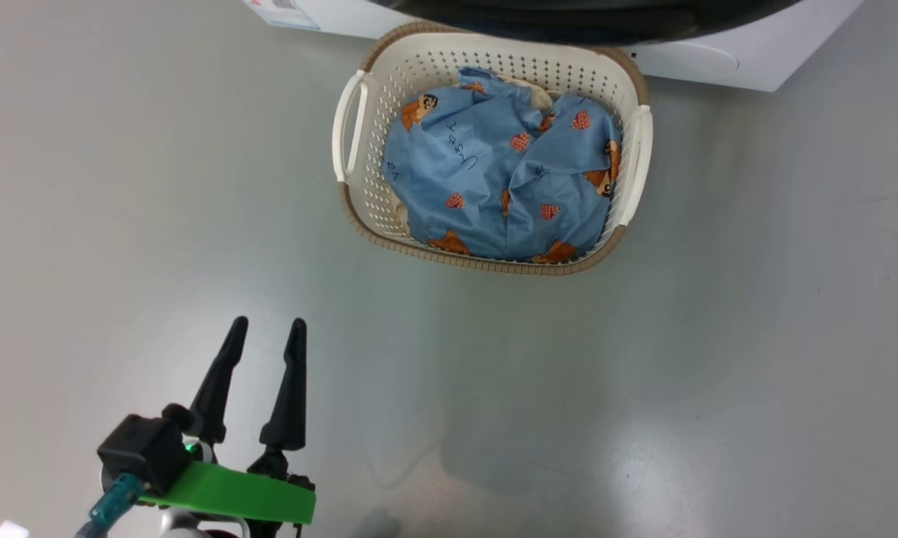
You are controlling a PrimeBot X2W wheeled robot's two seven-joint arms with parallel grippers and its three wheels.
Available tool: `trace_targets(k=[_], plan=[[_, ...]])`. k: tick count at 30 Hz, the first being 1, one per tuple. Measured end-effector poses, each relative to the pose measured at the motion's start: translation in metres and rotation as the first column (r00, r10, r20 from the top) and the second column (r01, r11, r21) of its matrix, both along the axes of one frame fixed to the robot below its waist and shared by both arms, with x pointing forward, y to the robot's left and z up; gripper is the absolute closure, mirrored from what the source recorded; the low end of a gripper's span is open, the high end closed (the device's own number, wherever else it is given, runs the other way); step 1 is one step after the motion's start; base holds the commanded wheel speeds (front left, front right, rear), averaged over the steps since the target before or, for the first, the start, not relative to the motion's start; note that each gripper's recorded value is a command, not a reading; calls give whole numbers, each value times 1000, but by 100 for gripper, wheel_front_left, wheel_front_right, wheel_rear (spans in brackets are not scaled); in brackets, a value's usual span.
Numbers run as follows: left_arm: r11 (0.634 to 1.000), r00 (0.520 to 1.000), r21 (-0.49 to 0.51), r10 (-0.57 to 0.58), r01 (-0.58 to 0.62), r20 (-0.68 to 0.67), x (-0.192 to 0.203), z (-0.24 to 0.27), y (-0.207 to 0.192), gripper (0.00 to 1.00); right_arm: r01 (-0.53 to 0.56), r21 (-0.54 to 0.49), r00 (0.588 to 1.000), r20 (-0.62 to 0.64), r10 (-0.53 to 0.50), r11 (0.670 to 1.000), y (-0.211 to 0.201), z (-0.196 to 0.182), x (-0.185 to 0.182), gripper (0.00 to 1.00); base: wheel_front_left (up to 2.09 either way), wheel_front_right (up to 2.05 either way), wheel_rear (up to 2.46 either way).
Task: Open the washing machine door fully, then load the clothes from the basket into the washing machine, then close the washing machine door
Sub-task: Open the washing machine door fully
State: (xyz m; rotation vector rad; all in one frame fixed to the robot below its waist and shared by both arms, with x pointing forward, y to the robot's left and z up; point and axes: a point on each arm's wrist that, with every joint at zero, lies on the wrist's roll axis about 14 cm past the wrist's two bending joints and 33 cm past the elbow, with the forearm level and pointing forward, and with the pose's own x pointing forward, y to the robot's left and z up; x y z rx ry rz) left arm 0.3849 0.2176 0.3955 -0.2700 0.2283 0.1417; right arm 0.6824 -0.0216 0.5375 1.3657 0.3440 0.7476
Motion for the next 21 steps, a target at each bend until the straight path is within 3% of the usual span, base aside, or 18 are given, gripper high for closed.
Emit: trace_targets(k=[12,21], plan=[[1000,999,-24,-16,17,49,5,13,-7,0,-113,-35,993,29,115,993,18,24,-27,100,0,0,0],[999,995,-39,-6,10,96,7,28,-5,0,-195,-88,981,-9,195,977,30,15,-58,100,0,0,0]])
